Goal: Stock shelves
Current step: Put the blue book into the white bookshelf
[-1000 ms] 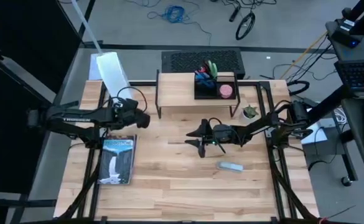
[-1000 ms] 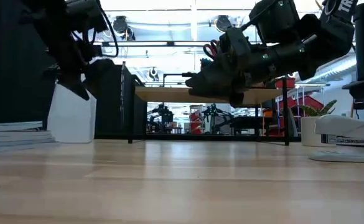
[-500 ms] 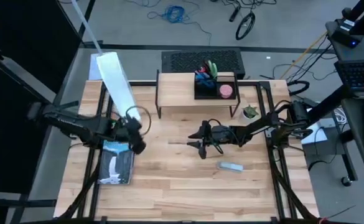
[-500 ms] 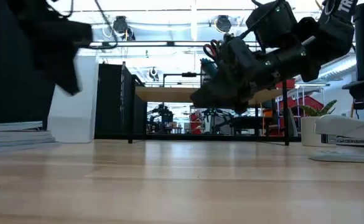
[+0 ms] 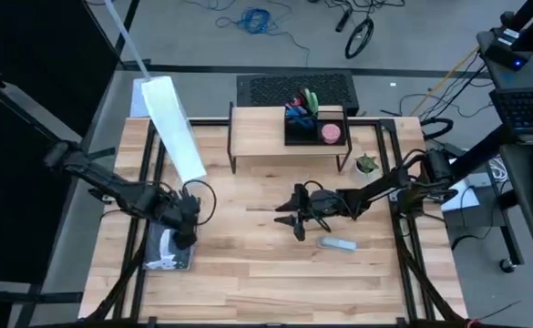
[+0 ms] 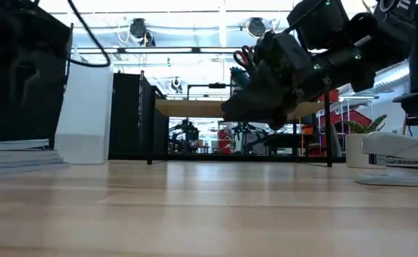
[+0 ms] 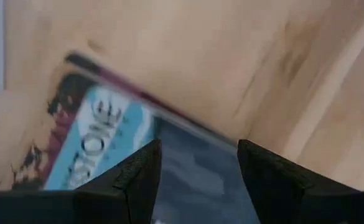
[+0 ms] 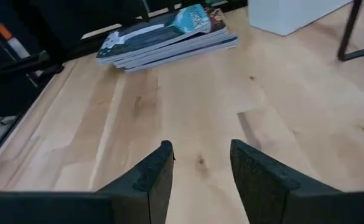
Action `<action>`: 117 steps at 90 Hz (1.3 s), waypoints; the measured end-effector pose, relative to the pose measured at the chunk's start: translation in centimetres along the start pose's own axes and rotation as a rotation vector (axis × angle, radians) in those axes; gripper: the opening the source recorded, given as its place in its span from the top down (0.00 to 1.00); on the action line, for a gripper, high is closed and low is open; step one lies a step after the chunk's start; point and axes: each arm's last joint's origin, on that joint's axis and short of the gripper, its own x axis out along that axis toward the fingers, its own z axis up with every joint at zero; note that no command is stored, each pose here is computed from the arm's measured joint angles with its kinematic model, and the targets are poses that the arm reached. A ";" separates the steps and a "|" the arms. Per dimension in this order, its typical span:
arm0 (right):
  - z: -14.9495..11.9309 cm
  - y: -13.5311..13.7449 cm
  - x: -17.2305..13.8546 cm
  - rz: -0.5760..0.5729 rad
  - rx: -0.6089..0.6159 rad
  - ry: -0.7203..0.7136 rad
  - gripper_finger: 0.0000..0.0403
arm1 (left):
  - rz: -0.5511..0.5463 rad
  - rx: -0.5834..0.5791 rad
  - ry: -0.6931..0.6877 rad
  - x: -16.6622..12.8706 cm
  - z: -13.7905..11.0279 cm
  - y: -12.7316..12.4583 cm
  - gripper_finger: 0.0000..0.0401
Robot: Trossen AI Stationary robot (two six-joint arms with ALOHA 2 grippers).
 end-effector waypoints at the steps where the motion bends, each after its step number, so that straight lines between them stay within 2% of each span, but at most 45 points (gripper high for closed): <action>1: 0.0 0.1 0.0 0.002 -0.001 0.001 0.65 | 0.002 0.004 0.009 0.0 -0.1 0.0 0.50; 15: -0.3 0.8 -0.1 0.024 -0.007 0.008 0.65 | 0.048 0.055 0.128 0.9 -1.0 -0.6 0.50; 44: -0.7 2.0 -0.2 0.061 -0.026 0.019 0.65 | 0.104 0.149 0.204 2.9 -1.7 -2.3 0.50; 57: -0.9 2.3 -0.3 0.070 -0.048 0.023 0.65 | 0.093 0.168 0.199 3.8 -1.5 -3.0 0.50; 78: -0.9 2.4 -0.3 0.070 -0.049 0.026 0.65 | 0.017 0.234 0.066 4.2 -0.6 -4.2 0.50; 102: -0.9 2.4 -0.3 0.067 -0.056 0.026 0.65 | -0.040 0.210 -0.077 4.3 0.7 -4.9 0.50; 117: -0.9 2.4 -0.3 0.067 -0.066 0.026 0.65 | -0.084 0.252 -0.180 4.2 1.7 -5.5 0.50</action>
